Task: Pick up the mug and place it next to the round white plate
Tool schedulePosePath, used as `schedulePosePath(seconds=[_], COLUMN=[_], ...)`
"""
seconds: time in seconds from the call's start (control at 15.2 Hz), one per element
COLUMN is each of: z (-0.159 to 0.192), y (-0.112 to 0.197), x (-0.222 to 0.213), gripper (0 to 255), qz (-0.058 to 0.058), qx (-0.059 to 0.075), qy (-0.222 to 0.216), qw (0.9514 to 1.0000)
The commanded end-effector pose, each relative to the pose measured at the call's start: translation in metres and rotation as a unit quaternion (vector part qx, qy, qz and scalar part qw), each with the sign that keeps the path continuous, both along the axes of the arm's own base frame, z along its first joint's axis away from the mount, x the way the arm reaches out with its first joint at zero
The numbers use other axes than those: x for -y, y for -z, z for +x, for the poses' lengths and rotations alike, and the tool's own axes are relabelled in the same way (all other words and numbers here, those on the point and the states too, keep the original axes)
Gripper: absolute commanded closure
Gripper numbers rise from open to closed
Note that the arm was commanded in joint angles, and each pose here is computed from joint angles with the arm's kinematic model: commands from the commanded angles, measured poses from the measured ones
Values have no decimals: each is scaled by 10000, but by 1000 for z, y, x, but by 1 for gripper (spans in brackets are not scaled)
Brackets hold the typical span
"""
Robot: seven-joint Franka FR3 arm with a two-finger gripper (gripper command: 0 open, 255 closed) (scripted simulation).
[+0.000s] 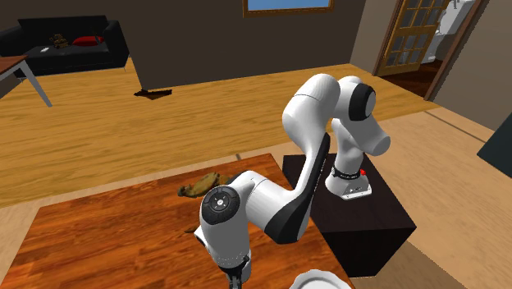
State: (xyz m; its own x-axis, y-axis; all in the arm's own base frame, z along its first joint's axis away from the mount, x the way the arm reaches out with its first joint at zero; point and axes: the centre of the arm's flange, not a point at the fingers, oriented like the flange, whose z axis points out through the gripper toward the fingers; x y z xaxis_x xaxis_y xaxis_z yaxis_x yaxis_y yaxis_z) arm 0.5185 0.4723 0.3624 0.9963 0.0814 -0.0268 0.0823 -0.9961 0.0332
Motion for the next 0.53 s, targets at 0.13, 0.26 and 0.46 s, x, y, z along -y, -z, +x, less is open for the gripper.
schedulePosePath(seconds=[0.13, 0.26, 0.46], z=[0, 0, 0], y=[0, 0, 0], x=[0, 0, 0], gripper=[255, 0, 0], qz=[2, 2, 2], qx=[2, 2, 2], qy=[0, 0, 0], qw=[10000, 10000, 10000])
